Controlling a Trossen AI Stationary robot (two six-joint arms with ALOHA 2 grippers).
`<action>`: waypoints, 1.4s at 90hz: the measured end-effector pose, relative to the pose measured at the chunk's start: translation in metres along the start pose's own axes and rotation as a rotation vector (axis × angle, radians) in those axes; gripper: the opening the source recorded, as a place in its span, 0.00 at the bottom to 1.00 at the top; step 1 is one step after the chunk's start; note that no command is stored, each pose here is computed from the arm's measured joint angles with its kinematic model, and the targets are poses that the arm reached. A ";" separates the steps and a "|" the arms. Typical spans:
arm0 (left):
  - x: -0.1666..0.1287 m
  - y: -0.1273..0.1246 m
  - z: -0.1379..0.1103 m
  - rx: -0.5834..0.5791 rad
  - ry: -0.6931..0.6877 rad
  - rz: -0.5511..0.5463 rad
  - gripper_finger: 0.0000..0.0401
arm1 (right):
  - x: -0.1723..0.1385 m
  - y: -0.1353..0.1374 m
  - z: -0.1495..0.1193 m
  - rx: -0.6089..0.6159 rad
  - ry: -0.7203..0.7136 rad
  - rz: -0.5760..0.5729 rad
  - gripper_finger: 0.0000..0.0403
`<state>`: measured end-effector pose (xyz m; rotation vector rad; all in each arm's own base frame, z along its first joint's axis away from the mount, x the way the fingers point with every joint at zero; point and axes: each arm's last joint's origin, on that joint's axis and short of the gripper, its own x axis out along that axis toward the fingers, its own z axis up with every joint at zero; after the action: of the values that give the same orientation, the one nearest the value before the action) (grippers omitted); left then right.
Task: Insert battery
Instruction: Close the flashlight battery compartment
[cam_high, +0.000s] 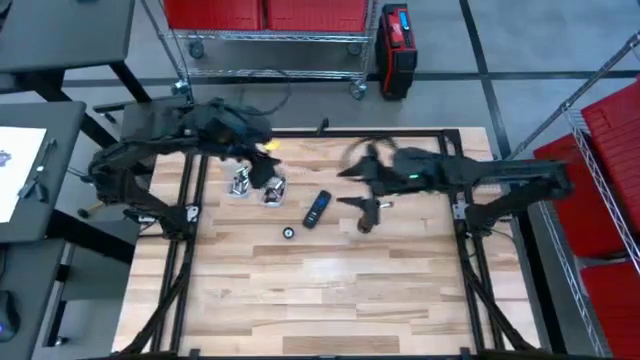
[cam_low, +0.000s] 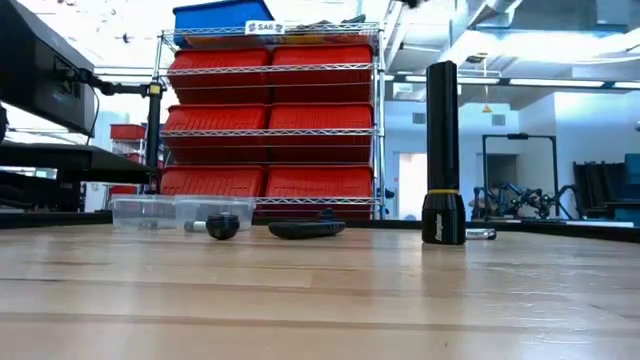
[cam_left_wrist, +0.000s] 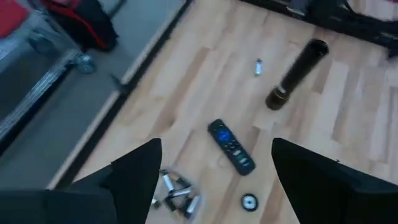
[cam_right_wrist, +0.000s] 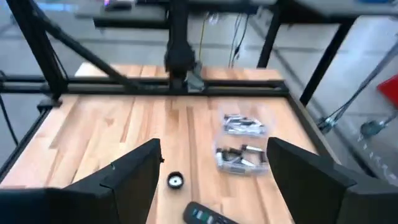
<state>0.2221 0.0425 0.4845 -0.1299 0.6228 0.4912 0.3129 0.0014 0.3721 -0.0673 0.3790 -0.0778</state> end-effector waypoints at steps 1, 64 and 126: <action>-0.002 0.001 -0.001 0.000 0.004 0.004 0.71 | 0.005 0.001 0.001 -0.001 0.008 0.001 0.70; -0.045 0.020 -0.033 0.092 0.151 0.032 0.71 | 0.214 0.001 -0.064 0.254 0.502 0.075 0.70; -0.044 0.020 -0.032 0.091 0.143 0.031 0.71 | 0.255 0.010 -0.127 0.324 0.652 0.030 0.70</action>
<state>0.1647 0.0338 0.4853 -0.0697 0.7869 0.4852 0.5025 -0.0181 0.1604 0.2919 1.0126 -0.1301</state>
